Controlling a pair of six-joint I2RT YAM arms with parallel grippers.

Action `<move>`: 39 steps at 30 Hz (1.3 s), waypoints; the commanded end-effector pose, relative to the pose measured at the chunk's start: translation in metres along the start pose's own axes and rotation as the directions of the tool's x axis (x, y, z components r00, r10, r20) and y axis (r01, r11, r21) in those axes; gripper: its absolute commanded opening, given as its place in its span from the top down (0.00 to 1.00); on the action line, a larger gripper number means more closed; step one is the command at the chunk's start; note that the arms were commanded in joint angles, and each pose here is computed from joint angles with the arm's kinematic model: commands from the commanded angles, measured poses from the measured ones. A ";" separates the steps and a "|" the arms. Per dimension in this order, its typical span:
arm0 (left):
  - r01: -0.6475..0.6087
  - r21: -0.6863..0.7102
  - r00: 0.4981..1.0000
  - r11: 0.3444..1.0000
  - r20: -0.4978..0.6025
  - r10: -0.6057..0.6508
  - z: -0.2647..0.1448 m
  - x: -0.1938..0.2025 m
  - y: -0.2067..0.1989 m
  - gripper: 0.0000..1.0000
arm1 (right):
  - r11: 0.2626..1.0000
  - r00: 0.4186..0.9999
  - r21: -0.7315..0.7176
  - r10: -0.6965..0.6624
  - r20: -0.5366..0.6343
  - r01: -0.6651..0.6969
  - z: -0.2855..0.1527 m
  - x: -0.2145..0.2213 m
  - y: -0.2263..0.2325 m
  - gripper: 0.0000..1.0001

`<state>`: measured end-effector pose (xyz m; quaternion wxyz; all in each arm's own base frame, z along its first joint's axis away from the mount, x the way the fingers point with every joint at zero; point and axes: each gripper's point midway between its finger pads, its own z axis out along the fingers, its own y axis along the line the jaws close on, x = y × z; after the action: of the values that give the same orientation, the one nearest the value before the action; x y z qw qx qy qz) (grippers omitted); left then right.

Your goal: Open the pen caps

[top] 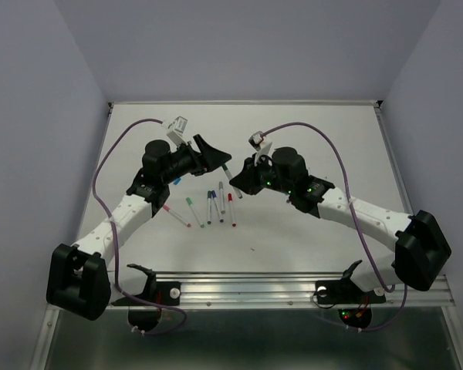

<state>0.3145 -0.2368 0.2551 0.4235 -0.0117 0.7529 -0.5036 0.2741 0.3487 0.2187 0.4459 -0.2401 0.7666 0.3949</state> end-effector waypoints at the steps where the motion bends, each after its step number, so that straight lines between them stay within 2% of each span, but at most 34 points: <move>1: -0.037 0.088 0.999 0.995 0.015 0.036 0.002 -0.006 -0.021 0.20 | 0.996 0.994 -0.084 -0.009 0.106 0.018 -0.008 -0.032 0.023 0.99; 2: -0.038 0.093 0.999 0.995 0.016 0.037 0.002 -0.006 -0.022 0.25 | 0.996 0.994 -0.091 -0.010 0.105 0.019 -0.008 -0.033 0.024 0.99; 7: -0.042 0.114 0.999 0.993 0.013 0.041 0.002 -0.005 -0.026 0.27 | 0.995 0.993 -0.102 -0.010 0.119 0.023 -0.007 -0.036 0.026 0.99; 10: -0.040 0.116 0.999 0.992 0.010 0.039 0.002 -0.004 -0.026 0.34 | 0.995 0.993 -0.103 -0.005 0.120 0.017 -0.006 -0.037 0.027 0.99; 16: -0.045 0.130 0.999 0.990 0.007 0.045 0.001 -0.003 -0.029 0.55 | 0.995 0.991 -0.095 -0.003 0.134 0.016 -0.004 -0.041 0.026 0.99; 25: -0.048 0.143 0.999 0.989 -0.006 0.050 0.003 -0.001 -0.030 0.59 | 0.996 0.989 -0.092 0.002 0.151 0.012 0.000 -0.047 0.025 0.99; 28: -0.052 0.143 0.999 0.988 0.000 0.053 0.002 -0.002 -0.031 0.66 | 0.995 0.988 -0.096 0.003 0.154 0.012 0.001 -0.049 0.026 0.99; 29: -0.053 0.142 0.999 0.988 0.003 0.053 0.002 -0.003 -0.031 0.73 | 0.995 0.988 -0.097 0.001 0.152 0.014 0.001 -0.048 0.026 0.99; 31: -0.056 0.141 0.998 0.988 0.008 0.056 0.002 -0.004 -0.031 0.80 | 0.995 0.990 -0.103 0.001 0.144 0.014 0.001 -0.045 0.027 0.99; 32: -0.056 0.139 0.998 0.989 0.011 0.055 0.002 -0.005 -0.031 0.90 | 0.995 0.990 -0.103 0.001 0.142 0.014 0.001 -0.045 0.026 0.99; 34: -0.057 0.136 0.998 0.989 0.016 0.055 0.003 -0.006 -0.031 1.00 | 0.993 0.991 -0.118 -0.008 0.130 0.023 0.002 -0.040 0.028 0.99; 38: -0.072 0.108 0.997 0.992 0.051 0.066 0.005 -0.015 -0.028 1.00 | 0.983 0.998 -0.178 -0.034 0.044 0.041 0.002 -0.016 0.033 0.99; 39: -0.080 0.094 0.995 0.992 0.066 0.074 0.005 -0.019 -0.027 1.00 | 0.969 0.999 -0.240 -0.053 -0.002 0.050 0.002 -0.004 0.041 0.99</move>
<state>0.3112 -0.2477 0.2598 0.4186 0.0107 0.7410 -0.5249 0.2714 0.3593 0.2377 0.4557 -0.2437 0.7386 0.4329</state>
